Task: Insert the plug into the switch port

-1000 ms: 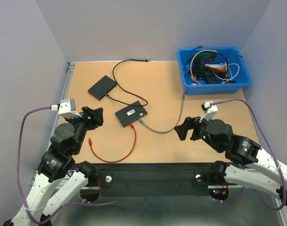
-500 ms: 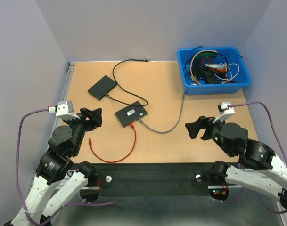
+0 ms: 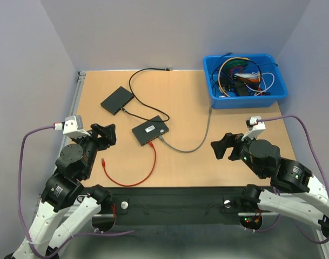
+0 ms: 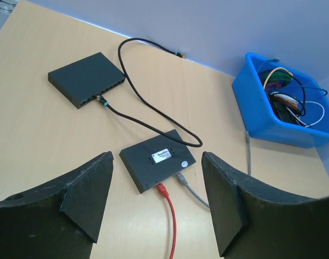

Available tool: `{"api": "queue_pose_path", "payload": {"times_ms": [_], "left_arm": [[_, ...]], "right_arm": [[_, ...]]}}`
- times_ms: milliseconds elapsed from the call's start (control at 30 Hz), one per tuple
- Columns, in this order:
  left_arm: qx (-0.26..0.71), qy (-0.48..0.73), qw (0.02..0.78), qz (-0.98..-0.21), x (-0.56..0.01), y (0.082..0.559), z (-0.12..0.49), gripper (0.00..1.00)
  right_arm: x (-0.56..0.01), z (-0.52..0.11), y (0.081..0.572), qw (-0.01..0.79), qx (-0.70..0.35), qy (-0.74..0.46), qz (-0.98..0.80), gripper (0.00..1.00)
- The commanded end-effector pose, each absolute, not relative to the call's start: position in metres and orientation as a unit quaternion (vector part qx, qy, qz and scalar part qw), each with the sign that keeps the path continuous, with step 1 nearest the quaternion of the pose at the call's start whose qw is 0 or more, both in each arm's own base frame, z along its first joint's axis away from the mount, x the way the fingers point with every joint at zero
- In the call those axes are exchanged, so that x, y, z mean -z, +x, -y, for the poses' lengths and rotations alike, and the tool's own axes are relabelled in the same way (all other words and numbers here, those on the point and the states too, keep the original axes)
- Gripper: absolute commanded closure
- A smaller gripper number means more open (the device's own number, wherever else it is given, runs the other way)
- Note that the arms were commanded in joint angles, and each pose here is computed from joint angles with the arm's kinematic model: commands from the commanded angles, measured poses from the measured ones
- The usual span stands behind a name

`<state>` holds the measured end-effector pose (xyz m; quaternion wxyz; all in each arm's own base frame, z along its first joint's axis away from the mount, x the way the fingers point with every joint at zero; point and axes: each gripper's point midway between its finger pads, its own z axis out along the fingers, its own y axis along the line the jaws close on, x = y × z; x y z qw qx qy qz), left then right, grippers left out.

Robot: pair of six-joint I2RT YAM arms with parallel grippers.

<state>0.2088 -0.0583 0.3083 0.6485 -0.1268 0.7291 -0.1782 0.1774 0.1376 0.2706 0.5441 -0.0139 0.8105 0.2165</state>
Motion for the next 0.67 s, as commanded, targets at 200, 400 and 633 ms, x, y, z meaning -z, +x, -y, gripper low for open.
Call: {"api": "queue_pose_path", "payload": {"times_ms": [200, 400, 633], "left_arm": [[0.176, -0.143, 0.659, -0.717, -0.314, 0.208, 0.052, 0.22], [0.176, -0.146, 0.659, -0.717, -0.315, 0.208, 0.052, 0.22], [0.175, -0.148, 0.659, -0.716, -0.315, 0.208, 0.051, 0.22]], "right_arm": [[-0.271, -0.136, 0.179, 0.55, -0.216, -0.006, -0.807, 0.0], [-0.273, -0.135, 0.178, 0.551, -0.219, -0.006, -0.805, 0.0], [-0.274, -0.148, 0.173, 0.541, -0.239, -0.039, -0.806, 0.0]]}}
